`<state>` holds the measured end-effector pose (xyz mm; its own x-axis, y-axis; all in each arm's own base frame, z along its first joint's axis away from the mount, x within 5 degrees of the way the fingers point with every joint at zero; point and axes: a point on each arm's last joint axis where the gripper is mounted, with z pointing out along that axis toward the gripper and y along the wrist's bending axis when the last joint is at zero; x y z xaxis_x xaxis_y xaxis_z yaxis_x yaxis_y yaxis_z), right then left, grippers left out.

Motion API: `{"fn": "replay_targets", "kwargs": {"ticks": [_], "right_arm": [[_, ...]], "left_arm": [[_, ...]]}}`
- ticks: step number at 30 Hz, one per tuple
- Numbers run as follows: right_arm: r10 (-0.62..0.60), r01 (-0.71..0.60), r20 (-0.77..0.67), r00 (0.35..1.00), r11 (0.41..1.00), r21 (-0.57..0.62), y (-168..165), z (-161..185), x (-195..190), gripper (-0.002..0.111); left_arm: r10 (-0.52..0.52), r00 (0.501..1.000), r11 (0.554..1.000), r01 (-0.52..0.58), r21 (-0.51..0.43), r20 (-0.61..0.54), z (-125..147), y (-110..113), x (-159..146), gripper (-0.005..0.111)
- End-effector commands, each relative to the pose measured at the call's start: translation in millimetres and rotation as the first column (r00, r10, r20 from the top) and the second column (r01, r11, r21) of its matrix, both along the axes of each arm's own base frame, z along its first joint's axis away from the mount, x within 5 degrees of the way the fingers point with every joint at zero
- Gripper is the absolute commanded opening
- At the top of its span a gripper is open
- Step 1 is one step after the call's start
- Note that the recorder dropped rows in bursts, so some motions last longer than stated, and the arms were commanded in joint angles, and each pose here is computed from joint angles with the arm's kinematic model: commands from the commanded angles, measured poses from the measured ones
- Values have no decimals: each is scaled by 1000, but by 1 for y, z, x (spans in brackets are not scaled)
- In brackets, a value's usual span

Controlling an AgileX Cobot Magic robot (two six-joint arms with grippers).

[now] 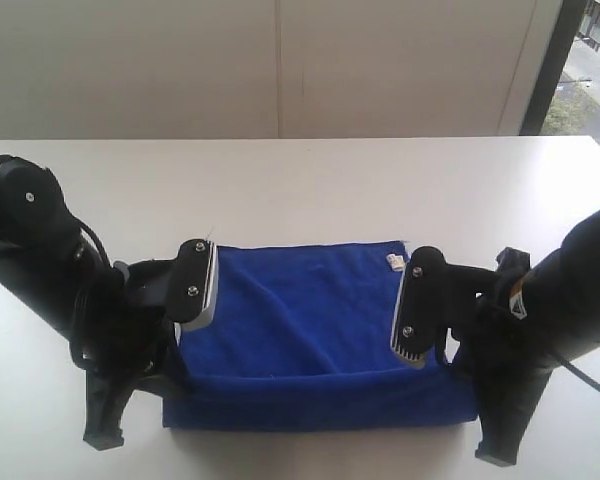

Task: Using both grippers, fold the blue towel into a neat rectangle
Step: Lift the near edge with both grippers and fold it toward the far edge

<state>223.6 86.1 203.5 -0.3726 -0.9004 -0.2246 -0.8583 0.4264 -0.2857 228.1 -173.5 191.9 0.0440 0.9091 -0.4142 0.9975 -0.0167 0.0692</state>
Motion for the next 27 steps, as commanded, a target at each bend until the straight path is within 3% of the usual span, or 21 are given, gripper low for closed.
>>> {"fn": "replay_targets", "kwargs": {"ticks": [1, 11, 19, 27], "right_arm": [[8, -9, 81, 997, 1000, 10, 1, 6, 7, 0], [-3, 1, 224, 974, 1000, 7, 4, 4, 27, 0], [-17, 35, 246, 969, 997, -68, 5, -8, 51, 0], [-10, 26, 254, 967, 998, -57, 17, -14, 76, 0]], "left_arm": [[38, 997, 999, -37, -23, 71, 3, -1, 5, 0], [117, 964, 992, -102, -73, 237, 8, -2, 21, 0], [169, 928, 984, -141, -107, 332, 10, -3, 32, 0], [205, 904, 979, -180, -101, 375, -7, -5, 45, 0]]}}
